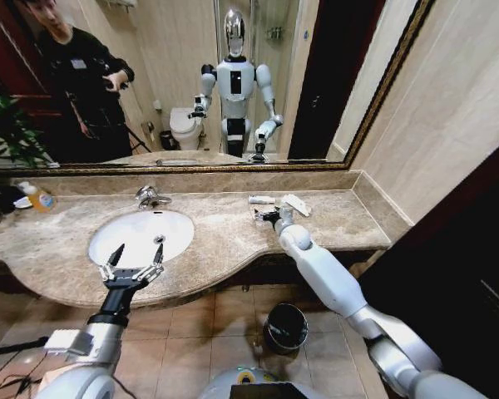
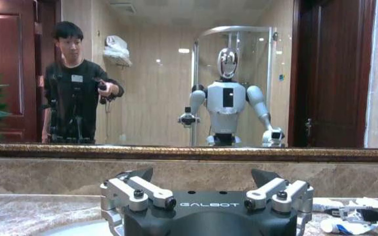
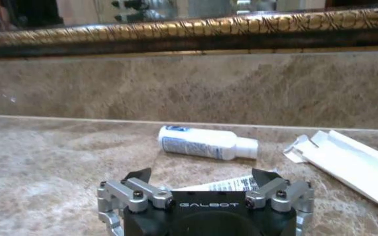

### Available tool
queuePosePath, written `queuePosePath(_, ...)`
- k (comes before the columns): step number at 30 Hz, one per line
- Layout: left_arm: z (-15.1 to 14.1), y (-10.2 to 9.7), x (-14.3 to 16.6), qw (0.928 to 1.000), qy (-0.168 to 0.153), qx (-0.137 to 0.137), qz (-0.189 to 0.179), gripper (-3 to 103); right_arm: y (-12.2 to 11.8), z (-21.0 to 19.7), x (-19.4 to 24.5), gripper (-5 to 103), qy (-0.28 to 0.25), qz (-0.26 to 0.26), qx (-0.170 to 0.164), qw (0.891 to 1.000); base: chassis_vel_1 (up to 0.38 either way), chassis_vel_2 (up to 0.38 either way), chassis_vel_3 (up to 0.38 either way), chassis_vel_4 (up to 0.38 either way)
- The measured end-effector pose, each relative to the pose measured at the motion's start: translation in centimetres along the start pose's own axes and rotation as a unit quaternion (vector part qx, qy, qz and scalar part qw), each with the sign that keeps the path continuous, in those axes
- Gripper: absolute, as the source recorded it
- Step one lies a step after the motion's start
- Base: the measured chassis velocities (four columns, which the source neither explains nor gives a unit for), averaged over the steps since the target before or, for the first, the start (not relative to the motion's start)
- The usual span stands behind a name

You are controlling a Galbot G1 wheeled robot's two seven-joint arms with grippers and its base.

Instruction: Pick up the trash from the sink and place it in the trash bin.

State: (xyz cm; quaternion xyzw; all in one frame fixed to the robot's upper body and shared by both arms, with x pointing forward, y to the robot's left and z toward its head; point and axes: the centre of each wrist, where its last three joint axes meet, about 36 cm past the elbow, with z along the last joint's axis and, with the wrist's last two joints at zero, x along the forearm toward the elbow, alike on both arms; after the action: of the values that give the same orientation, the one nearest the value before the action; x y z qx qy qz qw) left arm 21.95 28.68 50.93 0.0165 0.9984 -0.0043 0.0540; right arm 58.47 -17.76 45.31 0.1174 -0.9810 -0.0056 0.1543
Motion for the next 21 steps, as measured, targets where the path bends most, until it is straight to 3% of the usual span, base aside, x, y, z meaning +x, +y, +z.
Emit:
queuePosePath(9, 0.0, 0.0, 0.0, 1.0, 0.0, 0.0, 0.0, 100, -0.9, 1.5, 0.5, 98, -0.006, -0.064, 0.009, 0.998, 0.0, 0.0, 0.0, 0.0)
queuePosePath(10, 0.0, 0.0, 0.0, 1.0, 0.0, 0.0, 0.0, 100, -1.2, 2.1, 0.2, 89, -0.003, -0.07, 0.014, 0.997, 0.0, 0.0, 0.0, 0.0)
queuePosePath(14, 0.0, 0.0, 0.0, 1.0, 0.0, 0.0, 0.0, 100, -1.3, 2.4, 0.0, 82, 0.001, -0.069, 0.017, 0.997, 0.0, 0.0, 0.0, 0.0)
queuePosePath(21, 0.0, 0.0, 0.0, 1.0, 0.0, 0.0, 0.0, 100, -0.8, 2.8, -0.2, 81, 0.003, -0.071, 0.021, 0.997, 0.0, 0.0, 0.0, 0.0)
